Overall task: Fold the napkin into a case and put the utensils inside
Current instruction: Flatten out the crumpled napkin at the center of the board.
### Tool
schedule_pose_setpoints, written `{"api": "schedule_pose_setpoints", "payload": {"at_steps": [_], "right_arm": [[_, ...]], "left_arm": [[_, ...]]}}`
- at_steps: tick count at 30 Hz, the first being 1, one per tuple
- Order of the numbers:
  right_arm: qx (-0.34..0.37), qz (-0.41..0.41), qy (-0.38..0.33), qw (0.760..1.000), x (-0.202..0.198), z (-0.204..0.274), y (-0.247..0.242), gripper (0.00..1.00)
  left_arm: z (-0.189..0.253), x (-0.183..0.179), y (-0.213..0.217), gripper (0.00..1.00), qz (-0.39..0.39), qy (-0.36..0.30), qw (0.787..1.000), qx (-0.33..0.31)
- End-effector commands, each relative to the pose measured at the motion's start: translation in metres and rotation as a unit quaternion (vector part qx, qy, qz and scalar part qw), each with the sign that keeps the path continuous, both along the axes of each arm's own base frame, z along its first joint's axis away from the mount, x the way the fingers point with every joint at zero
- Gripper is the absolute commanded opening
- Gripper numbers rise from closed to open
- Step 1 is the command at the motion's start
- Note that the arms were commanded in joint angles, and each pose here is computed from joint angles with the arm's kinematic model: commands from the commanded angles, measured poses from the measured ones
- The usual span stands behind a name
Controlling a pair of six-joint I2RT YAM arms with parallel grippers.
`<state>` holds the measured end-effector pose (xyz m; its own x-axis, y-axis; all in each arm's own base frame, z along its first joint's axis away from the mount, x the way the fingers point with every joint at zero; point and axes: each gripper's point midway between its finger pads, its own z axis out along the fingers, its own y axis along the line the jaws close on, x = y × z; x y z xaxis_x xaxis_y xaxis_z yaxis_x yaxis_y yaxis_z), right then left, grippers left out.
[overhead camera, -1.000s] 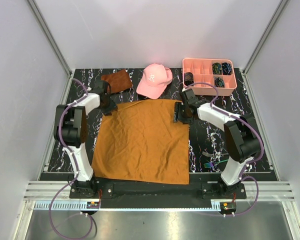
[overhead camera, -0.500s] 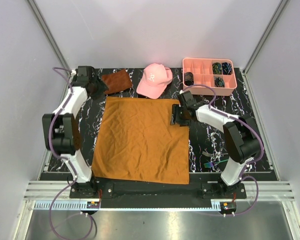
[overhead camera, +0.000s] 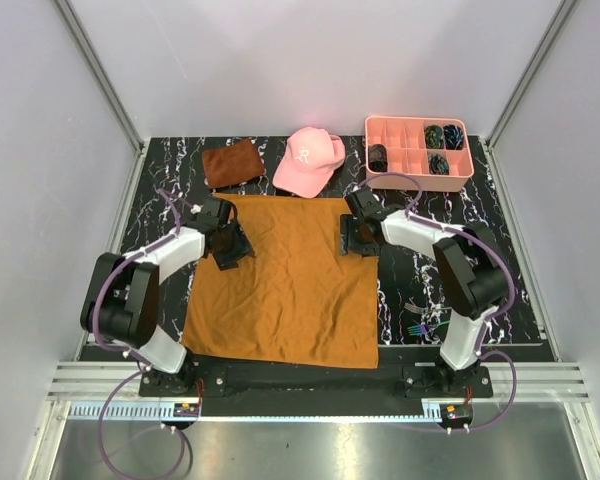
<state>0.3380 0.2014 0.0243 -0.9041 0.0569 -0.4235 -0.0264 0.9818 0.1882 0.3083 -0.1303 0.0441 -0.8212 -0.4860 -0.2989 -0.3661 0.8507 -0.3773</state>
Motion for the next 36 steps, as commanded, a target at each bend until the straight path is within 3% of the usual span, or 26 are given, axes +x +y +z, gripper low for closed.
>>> {"api": "schedule_pose_setpoints", "payload": {"at_steps": [1, 8, 12, 14, 16, 17, 22, 26, 28, 30, 36], "right_arm": [[-0.041, -0.008, -0.044, 0.998, 0.040, 0.004, -0.006, 0.67], [-0.076, 0.000, -0.080, 0.994, 0.107, 0.004, -0.011, 0.68], [-0.085, 0.019, -0.092, 0.992, 0.124, 0.028, -0.006, 0.72], [-0.079, 0.017, -0.105, 0.991, 0.127, 0.053, -0.004, 0.83], [-0.077, 0.006, -0.103, 0.992, 0.114, 0.077, -0.007, 1.00], [-0.077, 0.001, -0.097, 0.992, 0.105, 0.082, -0.009, 1.00], [-0.007, -0.030, -0.018, 0.999, 0.025, 0.100, -0.013, 1.00], [0.017, -0.057, 0.034, 0.998, -0.056, 0.078, -0.025, 1.00], [0.039, -0.067, 0.018, 0.997, -0.080, 0.091, -0.025, 0.98], [0.037, -0.088, 0.039, 0.995, -0.114, 0.077, -0.025, 0.90], [0.032, -0.127, 0.096, 0.987, -0.178, 0.045, -0.025, 0.84]], "left_arm": [[-0.007, 0.033, 0.000, 0.57, 0.022, -0.009, 1.000, -0.005], [-0.036, 0.079, -0.007, 0.57, 0.023, 0.027, 0.999, -0.005], [-0.009, 0.101, -0.004, 0.57, 0.037, -0.004, 0.999, -0.016], [0.017, 0.100, 0.000, 0.59, 0.042, -0.033, 0.999, -0.013], [0.024, 0.082, 0.007, 0.64, 0.047, -0.036, 0.998, -0.007], [0.044, 0.074, 0.009, 0.65, 0.048, -0.058, 0.997, -0.011], [0.047, -0.002, 0.051, 0.68, 0.111, -0.020, 0.992, 0.050], [0.046, -0.054, 0.075, 0.67, 0.174, 0.002, 0.982, 0.068], [0.047, -0.067, 0.078, 0.66, 0.192, 0.002, 0.979, 0.062], [0.040, -0.082, 0.084, 0.66, 0.216, 0.015, 0.974, 0.067], [0.040, -0.109, 0.103, 0.65, 0.298, 0.036, 0.950, 0.082]]}}
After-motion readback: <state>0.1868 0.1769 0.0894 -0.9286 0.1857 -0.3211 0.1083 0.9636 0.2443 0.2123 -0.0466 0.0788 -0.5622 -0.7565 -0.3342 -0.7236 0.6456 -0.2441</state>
